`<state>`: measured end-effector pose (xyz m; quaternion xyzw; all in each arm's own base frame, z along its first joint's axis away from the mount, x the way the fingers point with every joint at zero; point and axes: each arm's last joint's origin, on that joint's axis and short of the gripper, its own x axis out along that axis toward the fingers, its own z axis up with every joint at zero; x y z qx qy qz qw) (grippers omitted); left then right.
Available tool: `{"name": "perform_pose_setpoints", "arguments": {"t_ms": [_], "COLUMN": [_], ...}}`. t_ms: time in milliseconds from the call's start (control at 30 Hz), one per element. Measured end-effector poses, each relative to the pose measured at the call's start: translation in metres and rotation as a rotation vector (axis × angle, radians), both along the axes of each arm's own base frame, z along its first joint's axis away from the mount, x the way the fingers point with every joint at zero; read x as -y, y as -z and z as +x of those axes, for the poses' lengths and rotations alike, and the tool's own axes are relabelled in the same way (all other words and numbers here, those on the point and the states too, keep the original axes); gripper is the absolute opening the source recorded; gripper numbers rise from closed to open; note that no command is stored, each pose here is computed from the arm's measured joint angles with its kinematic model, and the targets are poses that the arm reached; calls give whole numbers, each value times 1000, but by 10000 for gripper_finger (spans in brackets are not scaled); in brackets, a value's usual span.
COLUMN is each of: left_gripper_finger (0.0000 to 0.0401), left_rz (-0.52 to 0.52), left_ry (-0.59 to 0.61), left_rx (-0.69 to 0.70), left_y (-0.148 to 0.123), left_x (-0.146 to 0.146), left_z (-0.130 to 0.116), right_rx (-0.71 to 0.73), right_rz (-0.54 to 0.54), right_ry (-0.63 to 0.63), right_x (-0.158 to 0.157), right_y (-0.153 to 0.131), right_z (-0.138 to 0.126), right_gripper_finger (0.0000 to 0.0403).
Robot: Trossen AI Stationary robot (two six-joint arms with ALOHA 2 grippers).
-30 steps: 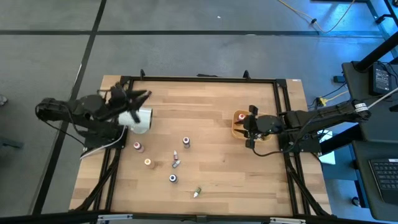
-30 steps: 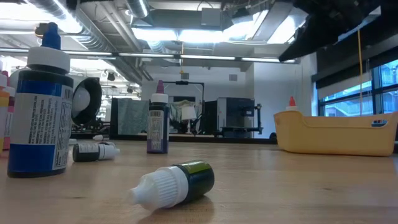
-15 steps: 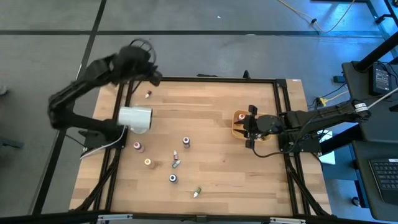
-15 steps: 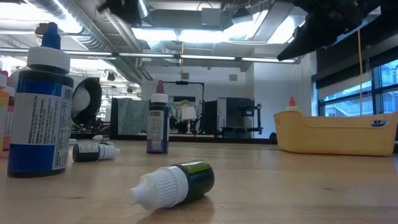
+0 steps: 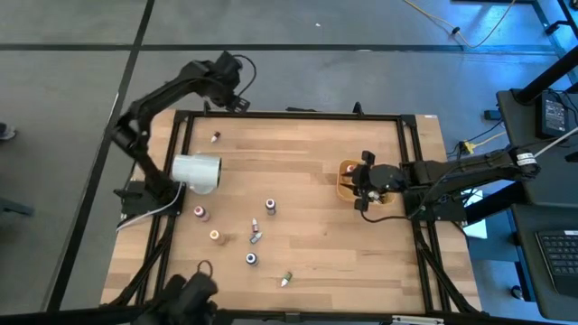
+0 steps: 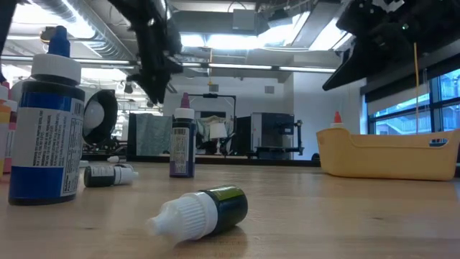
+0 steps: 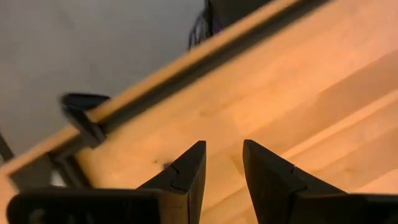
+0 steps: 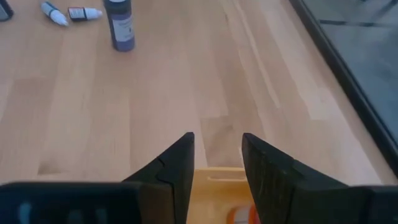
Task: Pick & Place food coloring
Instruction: Put the pink food coloring bottle into the yellow bin
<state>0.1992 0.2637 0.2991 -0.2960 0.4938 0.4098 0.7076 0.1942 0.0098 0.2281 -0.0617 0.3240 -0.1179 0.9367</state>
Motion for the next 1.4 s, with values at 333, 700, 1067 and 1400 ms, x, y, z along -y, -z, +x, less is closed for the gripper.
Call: {"name": "perform_pose_setpoints", "arguments": {"t_ms": [333, 700, 1067, 1400], "left_gripper_finger": [136, 221, 225, 228], "left_rz": [-156, -179, -260, -231], "left_ry": [2, -195, -184, -215], "left_rx": [-145, -255, -304, -270], "left_y": [45, 54, 108, 131], "left_x": [-16, -11, 5, 2], "left_z": [6, -1, -12, -23], "right_rx": [-23, -49, -65, -64], "right_rz": [15, 35, 32, 33], "right_ry": [8, 26, 25, 27], "right_x": [0, 0, 0, 0], "right_y": [2, 4, 6, 6], "right_z": [-2, -4, -5, -5], "right_gripper_finger": [137, 137, 137, 137]}}
